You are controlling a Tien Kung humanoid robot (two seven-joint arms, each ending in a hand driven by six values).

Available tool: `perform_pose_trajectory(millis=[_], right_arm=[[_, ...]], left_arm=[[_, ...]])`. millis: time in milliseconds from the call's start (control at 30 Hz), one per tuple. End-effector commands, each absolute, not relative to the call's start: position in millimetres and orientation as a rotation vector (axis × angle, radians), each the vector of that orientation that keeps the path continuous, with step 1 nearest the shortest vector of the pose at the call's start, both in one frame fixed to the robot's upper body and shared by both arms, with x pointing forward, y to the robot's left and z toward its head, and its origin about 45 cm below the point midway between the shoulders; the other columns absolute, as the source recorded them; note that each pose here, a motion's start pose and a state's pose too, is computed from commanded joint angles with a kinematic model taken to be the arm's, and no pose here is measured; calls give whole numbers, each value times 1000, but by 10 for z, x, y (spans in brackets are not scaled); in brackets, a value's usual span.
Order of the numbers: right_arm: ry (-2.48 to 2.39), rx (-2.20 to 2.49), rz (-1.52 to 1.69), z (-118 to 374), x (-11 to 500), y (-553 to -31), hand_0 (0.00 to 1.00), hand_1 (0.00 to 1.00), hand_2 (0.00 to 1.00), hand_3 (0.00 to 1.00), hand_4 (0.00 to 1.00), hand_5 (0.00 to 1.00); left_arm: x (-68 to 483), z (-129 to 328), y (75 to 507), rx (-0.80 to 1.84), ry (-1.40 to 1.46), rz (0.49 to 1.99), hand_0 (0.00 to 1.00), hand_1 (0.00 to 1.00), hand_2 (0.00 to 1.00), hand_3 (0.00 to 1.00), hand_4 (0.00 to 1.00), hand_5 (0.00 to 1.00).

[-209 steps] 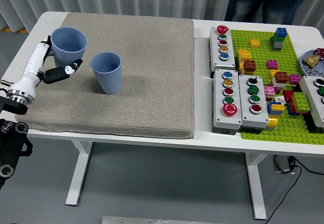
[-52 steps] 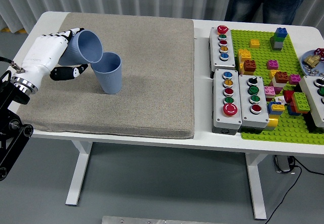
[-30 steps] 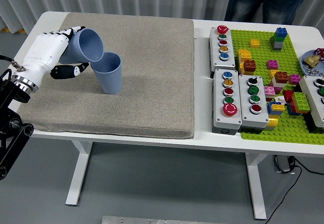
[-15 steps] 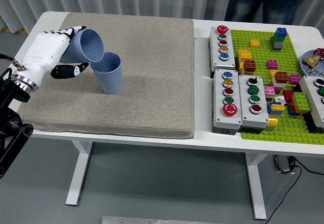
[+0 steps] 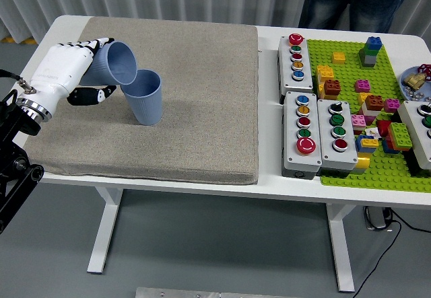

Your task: Pick cup pour cup place

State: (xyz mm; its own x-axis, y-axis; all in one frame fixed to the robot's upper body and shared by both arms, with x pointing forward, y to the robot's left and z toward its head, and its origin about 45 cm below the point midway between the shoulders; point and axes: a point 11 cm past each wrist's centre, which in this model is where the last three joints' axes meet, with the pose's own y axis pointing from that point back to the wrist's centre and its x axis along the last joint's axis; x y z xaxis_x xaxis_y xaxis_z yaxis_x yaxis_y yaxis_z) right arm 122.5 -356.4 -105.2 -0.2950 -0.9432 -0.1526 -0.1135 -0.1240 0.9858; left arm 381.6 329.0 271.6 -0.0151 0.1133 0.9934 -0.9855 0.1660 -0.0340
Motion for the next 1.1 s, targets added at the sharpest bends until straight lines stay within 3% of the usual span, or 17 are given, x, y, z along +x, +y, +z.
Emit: perform_pose_trajectory(millis=[1100], right_arm=[[-1445, 1225, -1496, -1046, 1239, -3578, 747, 697, 752, 609, 105, 263]], left_arm=[[3852, 2733, 3231, 1035, -1252, 1113, 570, 600, 760, 743, 327, 2]])
